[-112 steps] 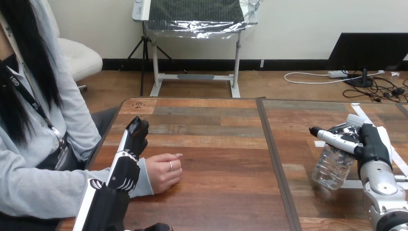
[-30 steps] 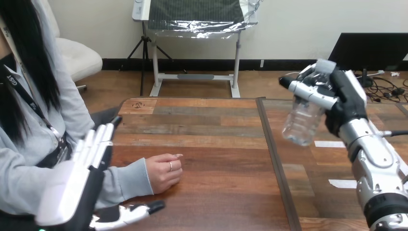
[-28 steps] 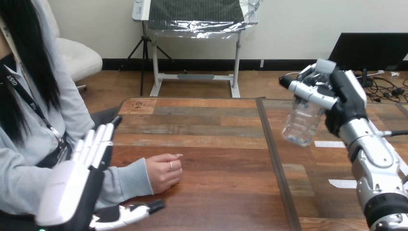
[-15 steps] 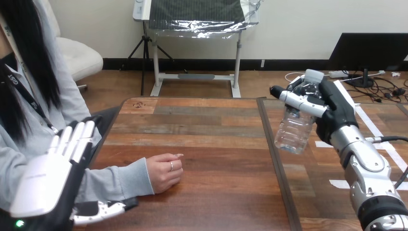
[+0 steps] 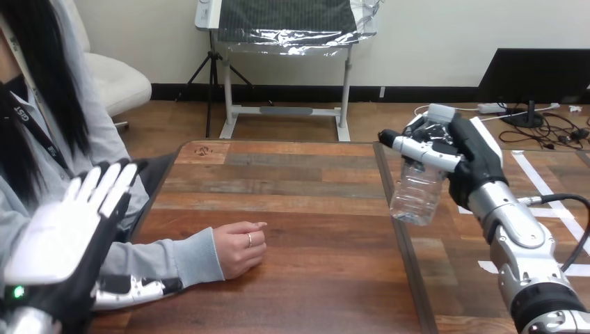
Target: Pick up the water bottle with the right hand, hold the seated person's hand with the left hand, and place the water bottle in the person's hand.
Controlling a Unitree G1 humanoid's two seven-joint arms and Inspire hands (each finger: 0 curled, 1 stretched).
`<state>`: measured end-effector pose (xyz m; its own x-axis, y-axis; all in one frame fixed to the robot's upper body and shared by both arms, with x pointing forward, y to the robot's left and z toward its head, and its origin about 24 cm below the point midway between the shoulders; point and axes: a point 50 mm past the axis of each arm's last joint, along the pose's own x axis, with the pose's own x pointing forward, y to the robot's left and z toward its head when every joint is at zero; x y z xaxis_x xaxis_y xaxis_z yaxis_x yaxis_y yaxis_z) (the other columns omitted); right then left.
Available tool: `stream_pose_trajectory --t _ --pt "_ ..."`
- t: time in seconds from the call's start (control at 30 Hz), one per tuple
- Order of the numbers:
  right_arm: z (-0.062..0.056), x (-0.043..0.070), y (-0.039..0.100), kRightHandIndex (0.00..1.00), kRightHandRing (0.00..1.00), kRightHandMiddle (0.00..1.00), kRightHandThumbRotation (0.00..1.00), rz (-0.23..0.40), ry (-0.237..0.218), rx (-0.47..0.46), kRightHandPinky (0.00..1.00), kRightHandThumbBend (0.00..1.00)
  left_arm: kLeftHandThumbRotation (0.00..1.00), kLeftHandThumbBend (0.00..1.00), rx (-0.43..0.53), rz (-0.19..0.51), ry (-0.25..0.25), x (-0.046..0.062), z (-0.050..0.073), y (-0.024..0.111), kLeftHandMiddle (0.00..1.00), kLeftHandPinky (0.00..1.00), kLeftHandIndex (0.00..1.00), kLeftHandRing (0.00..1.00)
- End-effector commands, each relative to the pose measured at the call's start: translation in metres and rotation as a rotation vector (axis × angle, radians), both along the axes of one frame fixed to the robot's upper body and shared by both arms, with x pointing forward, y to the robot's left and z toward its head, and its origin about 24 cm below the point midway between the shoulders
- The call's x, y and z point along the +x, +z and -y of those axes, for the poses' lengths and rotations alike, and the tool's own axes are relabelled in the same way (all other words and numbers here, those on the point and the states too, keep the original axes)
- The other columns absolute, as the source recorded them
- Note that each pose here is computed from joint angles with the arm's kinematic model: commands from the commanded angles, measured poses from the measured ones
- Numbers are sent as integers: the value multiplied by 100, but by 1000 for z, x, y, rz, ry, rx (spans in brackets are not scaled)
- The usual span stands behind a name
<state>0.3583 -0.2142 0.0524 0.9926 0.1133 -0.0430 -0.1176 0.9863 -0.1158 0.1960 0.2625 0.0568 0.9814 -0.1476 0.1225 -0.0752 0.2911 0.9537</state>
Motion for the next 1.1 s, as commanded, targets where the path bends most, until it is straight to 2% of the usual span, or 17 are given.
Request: stream_pose_trajectory --t 0.0,0.2,0.47,0.57,0.87,0.97,1.07 --pt "-15 24 57 14 8 13 0 206 59 7 4 52 37 100 61 53 -58 28 2 24 99 95 97 100" --pt "-18 24 57 13 7 12 0 211 80 29 3 50 33 100 138 -3 -61 38 0 25 95 90 94 97" --pt "-18 21 57 12 5 10 0 227 114 35 1 47 32 100 213 -52 -63 50 -3 20 90 85 89 91" --pt "-18 21 57 11 5 10 0 219 111 37 1 47 32 100 207 -49 -59 54 -4 16 89 84 88 89" --pt "-19 19 56 10 4 9 0 232 127 19 0 46 36 100 218 -101 -75 65 -7 5 88 84 86 87" --pt "-18 18 56 10 4 8 0 238 130 16 0 46 36 100 221 -122 -63 68 -9 1 88 84 86 87" --pt "-18 18 55 10 4 8 0 228 127 44 0 47 37 100 213 -114 -71 71 -10 -3 86 83 86 86"
